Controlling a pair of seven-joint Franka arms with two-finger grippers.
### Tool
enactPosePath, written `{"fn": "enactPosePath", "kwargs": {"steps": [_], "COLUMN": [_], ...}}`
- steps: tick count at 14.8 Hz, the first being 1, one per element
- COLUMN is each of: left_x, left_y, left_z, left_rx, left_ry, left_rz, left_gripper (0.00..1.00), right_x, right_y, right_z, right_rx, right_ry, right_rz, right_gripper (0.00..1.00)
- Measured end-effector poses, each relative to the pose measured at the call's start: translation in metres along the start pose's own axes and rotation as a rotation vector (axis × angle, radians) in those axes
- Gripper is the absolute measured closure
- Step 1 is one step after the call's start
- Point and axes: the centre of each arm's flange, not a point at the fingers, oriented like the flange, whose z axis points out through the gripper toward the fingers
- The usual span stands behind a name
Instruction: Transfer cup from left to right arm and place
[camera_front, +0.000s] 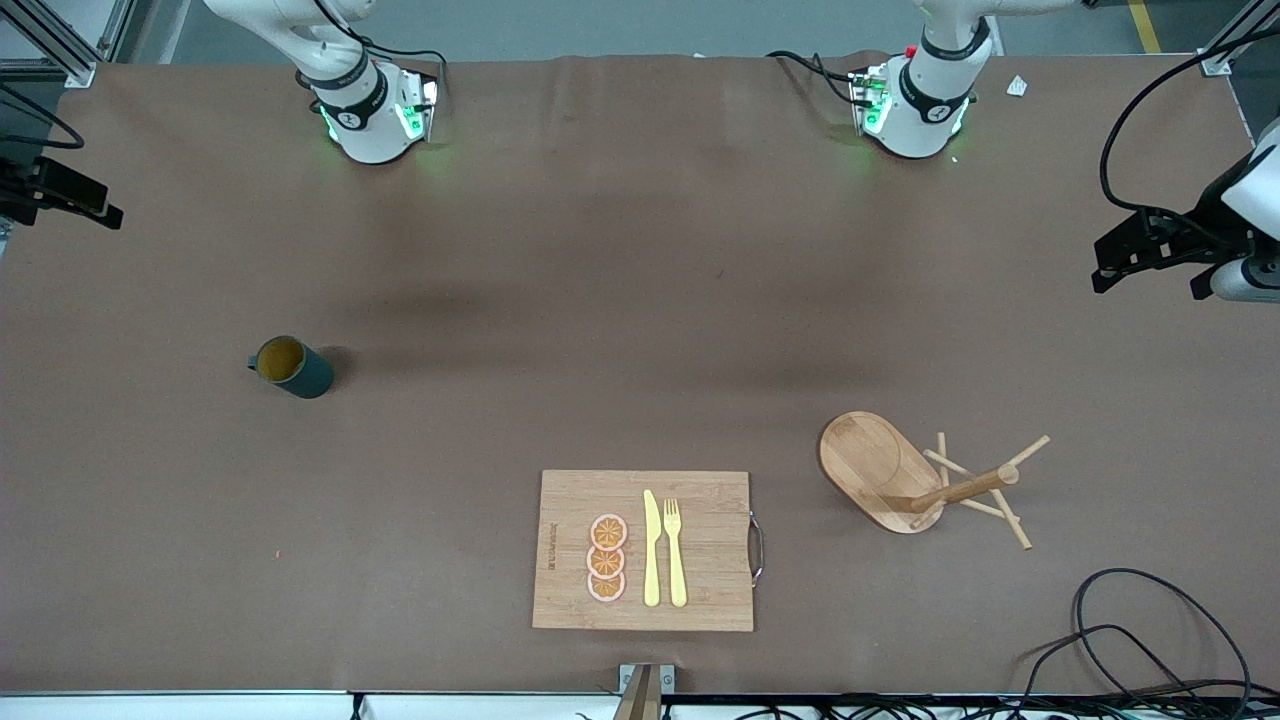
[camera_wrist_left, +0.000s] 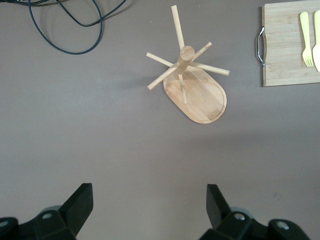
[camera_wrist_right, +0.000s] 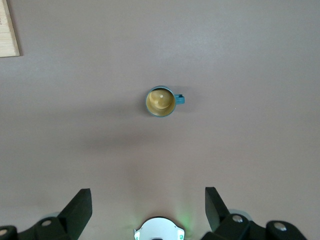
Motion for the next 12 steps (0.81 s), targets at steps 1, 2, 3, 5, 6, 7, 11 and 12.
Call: {"fn": "enactPosePath", "kwargs": {"steps": [1, 2, 3, 5, 6, 7, 11, 12], "left_x": [0.0, 0.0, 0.0, 0.0, 0.0, 0.0, 0.0, 0.0], "left_y": [0.0, 0.0, 0.0, 0.0, 0.0, 0.0, 0.0, 0.0], "left_z": [0.0, 0.0, 0.0, 0.0, 0.0, 0.0, 0.0, 0.0], "left_rx": [0.0, 0.0, 0.0, 0.0, 0.0, 0.0, 0.0, 0.0], "left_ry": [0.0, 0.0, 0.0, 0.0, 0.0, 0.0, 0.0, 0.0], "left_rz": [0.0, 0.0, 0.0, 0.0, 0.0, 0.0, 0.0, 0.0], "left_gripper": [0.0, 0.0, 0.0, 0.0, 0.0, 0.0, 0.0, 0.0], "right_x": [-0.001, -0.001, -0.001, -0.001, -0.001, -0.002, -0.009, -0.011], "right_y": [0.0, 0.001, 0.001, 0.001, 0.001, 0.001, 0.002, 0.002], "right_z": [-0.001, -0.003, -0.004, -0.004, -0.005, -0.005, -0.014, -0.016], "right_rx": [0.0, 0.0, 0.0, 0.0, 0.0, 0.0, 0.001, 0.001], "right_ry": [0.005, 0.012, 0.018, 0.022, 0.022, 0.024, 0.042, 0.046], "right_rz": [-0.01, -0.019, -0.023, -0.027, -0.027, -0.027, -0.027, -0.028], "right_gripper": [0.0, 0.0, 0.0, 0.0, 0.0, 0.0, 0.0, 0.0]}}
